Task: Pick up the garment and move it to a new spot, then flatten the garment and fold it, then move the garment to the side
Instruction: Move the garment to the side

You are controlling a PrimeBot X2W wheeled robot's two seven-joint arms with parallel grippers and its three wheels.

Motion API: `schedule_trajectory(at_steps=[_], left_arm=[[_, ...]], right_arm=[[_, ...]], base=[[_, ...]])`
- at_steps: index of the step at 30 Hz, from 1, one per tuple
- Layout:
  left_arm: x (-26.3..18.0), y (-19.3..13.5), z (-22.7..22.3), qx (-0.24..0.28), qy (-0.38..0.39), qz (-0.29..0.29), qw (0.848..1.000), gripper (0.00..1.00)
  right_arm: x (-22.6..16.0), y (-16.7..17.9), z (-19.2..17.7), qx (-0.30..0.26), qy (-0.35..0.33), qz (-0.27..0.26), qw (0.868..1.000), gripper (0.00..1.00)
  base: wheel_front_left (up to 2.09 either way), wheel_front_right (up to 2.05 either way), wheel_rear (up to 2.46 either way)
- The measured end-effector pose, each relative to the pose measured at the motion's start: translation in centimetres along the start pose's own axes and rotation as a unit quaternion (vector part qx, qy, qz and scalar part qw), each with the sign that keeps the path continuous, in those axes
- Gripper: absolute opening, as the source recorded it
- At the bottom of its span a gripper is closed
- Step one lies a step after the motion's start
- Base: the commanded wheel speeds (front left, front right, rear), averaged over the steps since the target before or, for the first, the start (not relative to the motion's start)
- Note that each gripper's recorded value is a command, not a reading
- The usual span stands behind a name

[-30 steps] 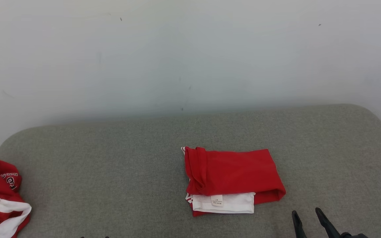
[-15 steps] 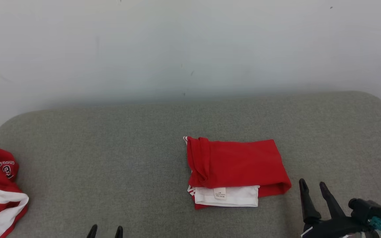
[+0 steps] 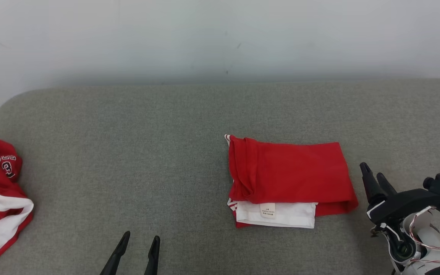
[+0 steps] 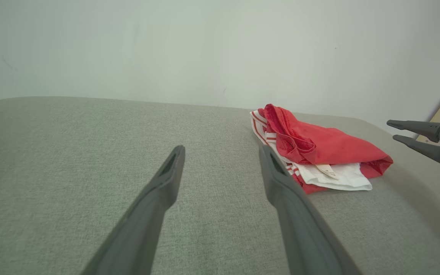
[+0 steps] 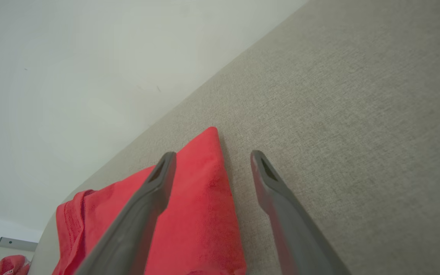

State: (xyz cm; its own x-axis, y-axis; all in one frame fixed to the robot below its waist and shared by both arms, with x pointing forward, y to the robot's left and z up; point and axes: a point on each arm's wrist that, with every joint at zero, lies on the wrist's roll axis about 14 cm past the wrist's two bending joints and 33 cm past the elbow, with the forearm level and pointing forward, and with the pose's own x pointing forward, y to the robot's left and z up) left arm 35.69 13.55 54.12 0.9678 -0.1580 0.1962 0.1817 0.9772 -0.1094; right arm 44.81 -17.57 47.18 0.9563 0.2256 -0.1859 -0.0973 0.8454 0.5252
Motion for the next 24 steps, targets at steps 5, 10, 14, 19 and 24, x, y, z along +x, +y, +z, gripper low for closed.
schedule_trajectory(at_steps=[5, 10, 14, 19, 24], left_arm=[[0.6, 0.5, -1.3, -0.001, 0.017, 0.006, 1.0, 1.0], [1.4, 0.8, -2.1, -0.002, 0.026, 0.006, 1.0, 1.0], [1.8, 0.9, -2.6, -0.003, 0.032, 0.006, 0.999, 1.0], [2.2, 0.8, -2.9, -0.004, 0.035, 0.002, 0.999, 1.0], [2.7, 0.5, -3.1, -0.002, 0.035, -0.005, 0.999, 1.0]], right_arm=[[1.6, -0.2, -2.6, 0.022, 0.066, 0.001, 0.998, 1.0], [2.3, -0.9, -5.2, 0.024, 0.116, -0.006, 0.993, 1.0], [2.8, -0.4, -6.2, 0.026, 0.135, 0.006, 0.99, 0.23], [3.0, -0.6, -6.1, -0.021, 0.125, 0.018, 0.992, 0.0], [3.9, -1.1, -4.1, -0.107, 0.085, 0.034, 0.99, 0.0]], base=[[0.0, 0.0, 0.0], [0.0, 0.0, 0.0], [0.0, 0.0, 0.0], [0.0, 0.0, 0.0], [0.0, 0.0, 0.0]])
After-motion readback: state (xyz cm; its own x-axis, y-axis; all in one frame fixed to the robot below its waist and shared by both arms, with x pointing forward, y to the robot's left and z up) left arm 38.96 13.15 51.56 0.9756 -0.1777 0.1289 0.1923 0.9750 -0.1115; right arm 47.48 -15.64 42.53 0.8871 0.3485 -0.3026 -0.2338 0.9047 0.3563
